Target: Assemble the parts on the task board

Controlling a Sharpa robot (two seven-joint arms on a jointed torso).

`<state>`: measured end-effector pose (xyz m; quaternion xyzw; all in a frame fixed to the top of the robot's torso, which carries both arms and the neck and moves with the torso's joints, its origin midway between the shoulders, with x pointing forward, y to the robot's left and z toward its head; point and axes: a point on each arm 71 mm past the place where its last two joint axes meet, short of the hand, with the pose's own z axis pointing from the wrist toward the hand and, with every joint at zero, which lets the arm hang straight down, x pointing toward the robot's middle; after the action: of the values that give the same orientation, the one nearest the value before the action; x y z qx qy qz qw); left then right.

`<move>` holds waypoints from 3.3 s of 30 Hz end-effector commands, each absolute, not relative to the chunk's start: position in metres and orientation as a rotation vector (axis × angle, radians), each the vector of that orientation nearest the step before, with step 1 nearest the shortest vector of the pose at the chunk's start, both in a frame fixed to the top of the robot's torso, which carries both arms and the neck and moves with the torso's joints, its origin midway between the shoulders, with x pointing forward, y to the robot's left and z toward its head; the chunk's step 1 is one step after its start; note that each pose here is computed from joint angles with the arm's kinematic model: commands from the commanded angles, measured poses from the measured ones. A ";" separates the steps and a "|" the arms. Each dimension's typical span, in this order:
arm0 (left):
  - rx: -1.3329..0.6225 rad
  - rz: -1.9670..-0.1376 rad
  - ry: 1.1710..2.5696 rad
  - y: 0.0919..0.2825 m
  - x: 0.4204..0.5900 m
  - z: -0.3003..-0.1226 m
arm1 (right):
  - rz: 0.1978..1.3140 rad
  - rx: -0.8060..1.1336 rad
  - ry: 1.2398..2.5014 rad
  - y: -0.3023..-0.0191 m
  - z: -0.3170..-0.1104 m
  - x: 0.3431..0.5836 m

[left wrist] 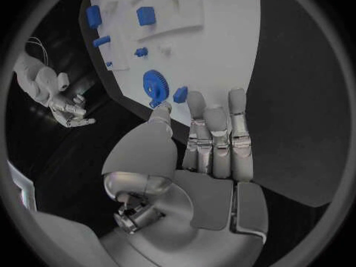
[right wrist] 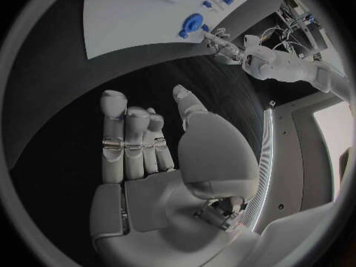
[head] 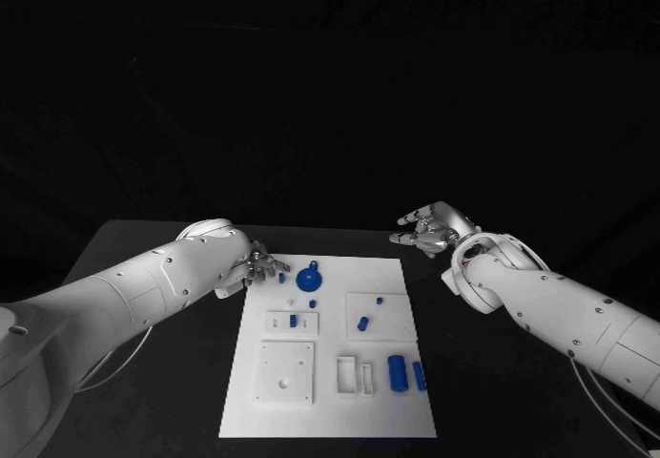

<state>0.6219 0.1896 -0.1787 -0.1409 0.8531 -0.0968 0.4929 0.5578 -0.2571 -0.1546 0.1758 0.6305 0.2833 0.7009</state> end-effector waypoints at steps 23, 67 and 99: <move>-0.296 -0.263 2.137 0.182 0.619 -0.182 | 0.629 0.395 1.409 -0.256 -0.156 0.559; -0.408 -0.356 2.098 0.183 0.620 -0.180 | 0.615 0.401 1.431 -0.259 -0.160 0.561; -0.457 -0.470 2.188 0.201 0.570 -0.178 | 0.592 0.407 1.448 -0.270 -0.164 0.561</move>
<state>0.5726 0.2026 -0.1779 -0.1717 0.8700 -0.1916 0.4206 0.5613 -0.2705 -0.1625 0.1851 0.6421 0.2639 0.6956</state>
